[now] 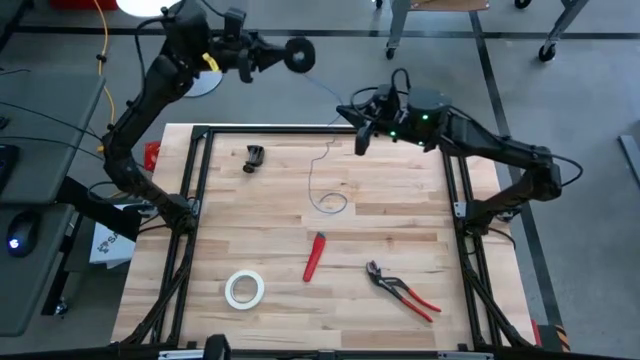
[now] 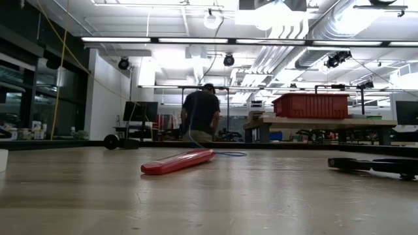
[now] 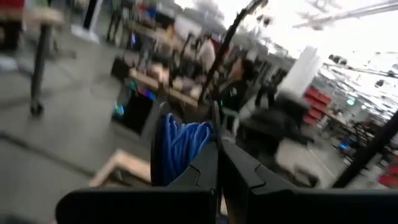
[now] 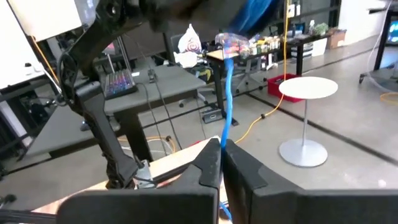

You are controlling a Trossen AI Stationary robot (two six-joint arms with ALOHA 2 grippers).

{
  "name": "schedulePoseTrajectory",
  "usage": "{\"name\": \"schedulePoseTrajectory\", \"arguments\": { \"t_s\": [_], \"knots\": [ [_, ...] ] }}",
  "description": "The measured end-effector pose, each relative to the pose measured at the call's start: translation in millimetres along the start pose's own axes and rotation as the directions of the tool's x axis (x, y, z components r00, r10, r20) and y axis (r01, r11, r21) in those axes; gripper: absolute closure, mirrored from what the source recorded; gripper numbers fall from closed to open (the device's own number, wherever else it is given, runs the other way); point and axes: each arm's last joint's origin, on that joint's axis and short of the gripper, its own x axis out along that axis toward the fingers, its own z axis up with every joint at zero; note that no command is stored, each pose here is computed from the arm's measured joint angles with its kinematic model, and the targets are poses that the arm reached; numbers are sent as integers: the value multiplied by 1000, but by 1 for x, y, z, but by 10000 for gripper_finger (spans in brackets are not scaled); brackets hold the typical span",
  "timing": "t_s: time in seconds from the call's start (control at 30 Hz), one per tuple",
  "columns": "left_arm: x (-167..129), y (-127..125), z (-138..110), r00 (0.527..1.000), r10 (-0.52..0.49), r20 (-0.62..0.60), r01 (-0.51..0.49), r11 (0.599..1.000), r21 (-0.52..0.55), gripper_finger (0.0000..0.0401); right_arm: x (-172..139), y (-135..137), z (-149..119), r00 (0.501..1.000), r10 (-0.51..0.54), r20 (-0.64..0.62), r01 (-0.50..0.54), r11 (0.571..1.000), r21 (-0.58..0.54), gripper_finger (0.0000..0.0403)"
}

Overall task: Coil cords
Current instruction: Coil the blue wire cable onto the black spool

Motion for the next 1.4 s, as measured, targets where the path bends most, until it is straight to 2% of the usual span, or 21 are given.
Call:
{"name": "schedulePoseTrajectory", "arguments": {
  "t_s": [0.23,0.5,0.7,0.83,1.1,1.27,1.4],
  "knots": [
    [0,-5,-19,983,-58,-177,24,982,-190,401,-10,-12,10,999,-34,32,35,999,-14,402],
    [31,-11,-41,924,-248,-290,134,923,-360,401,-8,-15,14,997,4,74,-4,1000,-1,403],
    [62,-14,-58,870,-366,-332,201,876,-438,401,-8,-13,17,993,55,106,-55,998,-2,403],
    [88,-19,-64,832,-467,-300,299,832,-467,401,-6,-13,17,992,71,103,-71,997,-3,403],
    [129,-28,-64,739,-655,-158,513,699,-499,401,-8,-8,24,967,195,163,-190,981,-46,403],
    [141,-32,-62,696,-716,-47,617,631,-470,401,-8,-7,26,956,227,187,-221,974,-54,403],
    [142,-33,-58,694,-717,63,672,613,-416,401,-8,-6,27,950,250,189,-243,968,-59,403]
  ]
}}
